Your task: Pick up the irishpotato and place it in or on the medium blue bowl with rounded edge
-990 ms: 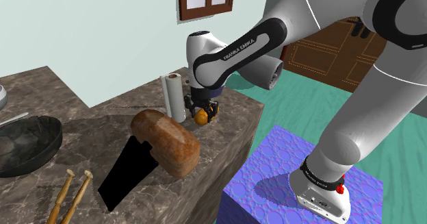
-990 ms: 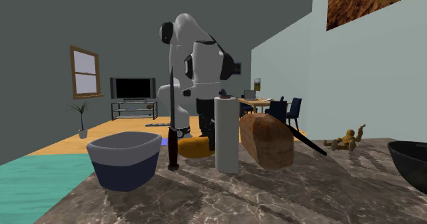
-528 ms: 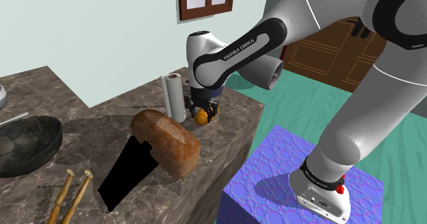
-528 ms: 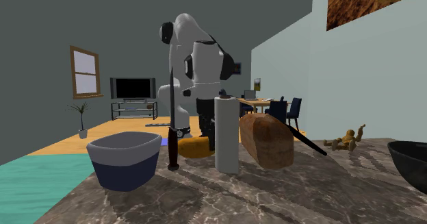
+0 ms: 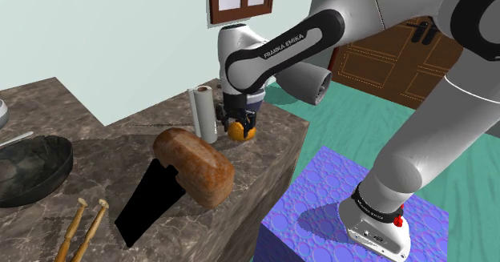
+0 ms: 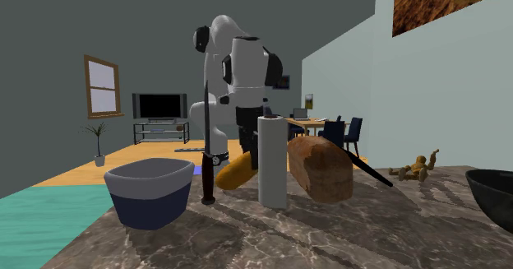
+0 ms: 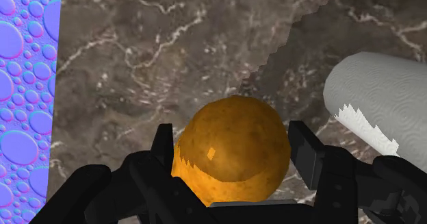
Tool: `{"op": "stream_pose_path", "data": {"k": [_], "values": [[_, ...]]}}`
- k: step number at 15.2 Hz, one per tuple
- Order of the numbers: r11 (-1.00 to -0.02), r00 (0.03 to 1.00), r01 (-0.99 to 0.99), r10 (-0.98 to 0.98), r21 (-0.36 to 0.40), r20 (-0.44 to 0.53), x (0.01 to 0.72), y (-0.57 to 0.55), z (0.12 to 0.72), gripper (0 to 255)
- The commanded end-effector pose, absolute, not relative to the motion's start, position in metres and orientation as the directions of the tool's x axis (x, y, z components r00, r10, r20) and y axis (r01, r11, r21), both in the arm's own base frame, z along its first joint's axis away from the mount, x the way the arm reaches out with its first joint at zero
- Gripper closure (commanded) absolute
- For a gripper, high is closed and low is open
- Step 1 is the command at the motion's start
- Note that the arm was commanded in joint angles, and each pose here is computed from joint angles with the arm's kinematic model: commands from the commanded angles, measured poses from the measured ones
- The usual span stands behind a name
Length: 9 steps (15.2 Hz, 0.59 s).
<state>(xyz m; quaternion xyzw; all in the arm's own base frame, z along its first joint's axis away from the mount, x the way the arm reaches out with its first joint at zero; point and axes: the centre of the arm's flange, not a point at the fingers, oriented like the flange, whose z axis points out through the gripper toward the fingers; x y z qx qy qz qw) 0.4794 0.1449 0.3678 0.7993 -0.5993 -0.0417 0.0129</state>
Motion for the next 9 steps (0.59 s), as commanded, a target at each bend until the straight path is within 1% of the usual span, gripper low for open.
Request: {"op": "stream_pose_path", "data": {"k": [1,9], "values": [[-0.281,0.278,-0.957,-0.959,0.071,-0.051,0.48,0.144,0.378,255],[-0.281,0.278,-0.957,-0.959,0.071,-0.051,0.48,0.144,0.421,255]]}}
